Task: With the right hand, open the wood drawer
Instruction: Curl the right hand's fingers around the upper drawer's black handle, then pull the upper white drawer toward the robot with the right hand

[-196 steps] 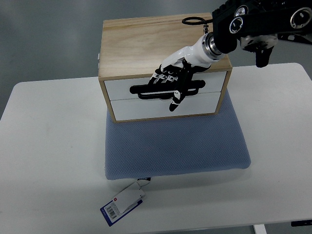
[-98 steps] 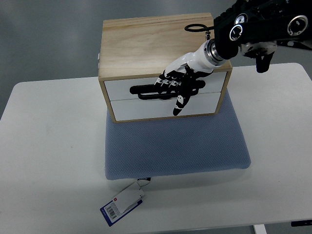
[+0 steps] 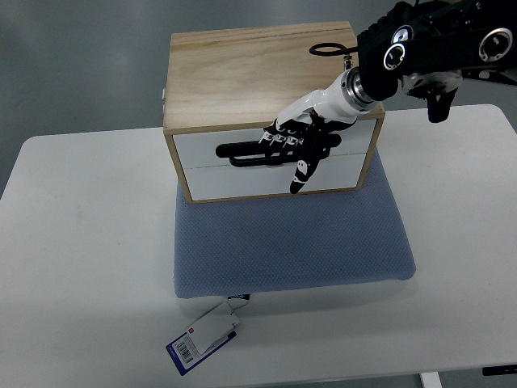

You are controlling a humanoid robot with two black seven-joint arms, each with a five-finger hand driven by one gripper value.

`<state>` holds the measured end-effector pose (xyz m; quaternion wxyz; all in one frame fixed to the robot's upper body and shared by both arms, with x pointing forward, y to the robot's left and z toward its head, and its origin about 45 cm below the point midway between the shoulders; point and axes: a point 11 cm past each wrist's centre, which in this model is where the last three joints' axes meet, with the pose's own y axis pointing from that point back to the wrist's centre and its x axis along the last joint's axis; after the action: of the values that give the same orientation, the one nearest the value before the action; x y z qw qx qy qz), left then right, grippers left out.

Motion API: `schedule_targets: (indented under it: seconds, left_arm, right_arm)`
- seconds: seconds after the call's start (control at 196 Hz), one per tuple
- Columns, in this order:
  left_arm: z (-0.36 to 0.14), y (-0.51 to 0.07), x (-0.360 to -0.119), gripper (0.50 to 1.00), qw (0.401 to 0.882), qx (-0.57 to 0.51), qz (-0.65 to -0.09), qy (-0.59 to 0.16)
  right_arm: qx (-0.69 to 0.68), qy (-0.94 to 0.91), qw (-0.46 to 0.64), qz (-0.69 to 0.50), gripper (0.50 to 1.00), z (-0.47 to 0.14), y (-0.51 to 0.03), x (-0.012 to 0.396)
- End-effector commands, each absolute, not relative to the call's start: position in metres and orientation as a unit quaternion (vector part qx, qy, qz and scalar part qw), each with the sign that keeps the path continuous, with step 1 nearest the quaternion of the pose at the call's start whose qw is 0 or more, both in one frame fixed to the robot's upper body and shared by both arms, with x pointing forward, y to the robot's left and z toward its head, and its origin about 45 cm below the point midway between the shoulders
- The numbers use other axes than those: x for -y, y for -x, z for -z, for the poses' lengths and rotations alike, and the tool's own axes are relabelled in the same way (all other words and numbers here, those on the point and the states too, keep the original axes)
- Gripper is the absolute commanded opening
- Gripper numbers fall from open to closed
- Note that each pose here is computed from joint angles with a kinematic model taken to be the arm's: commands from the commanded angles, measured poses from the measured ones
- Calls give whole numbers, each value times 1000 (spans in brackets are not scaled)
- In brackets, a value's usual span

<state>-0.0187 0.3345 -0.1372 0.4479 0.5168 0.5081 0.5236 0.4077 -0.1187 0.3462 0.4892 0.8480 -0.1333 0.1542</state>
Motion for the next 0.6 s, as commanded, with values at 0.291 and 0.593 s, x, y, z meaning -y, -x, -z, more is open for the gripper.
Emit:
schedule_targets:
  seconds: [0.291,0.593]
  left_arm:
    - [137,19,-334,1000,448,-508,-523,-517]
    - [137,19,-334,1000,448,-508,-523,-517]
  right_arm:
    - [99,-854,494,-128,924,-345,-393,125]
    - [75,-860,491,-115,924,-351,-377,129]
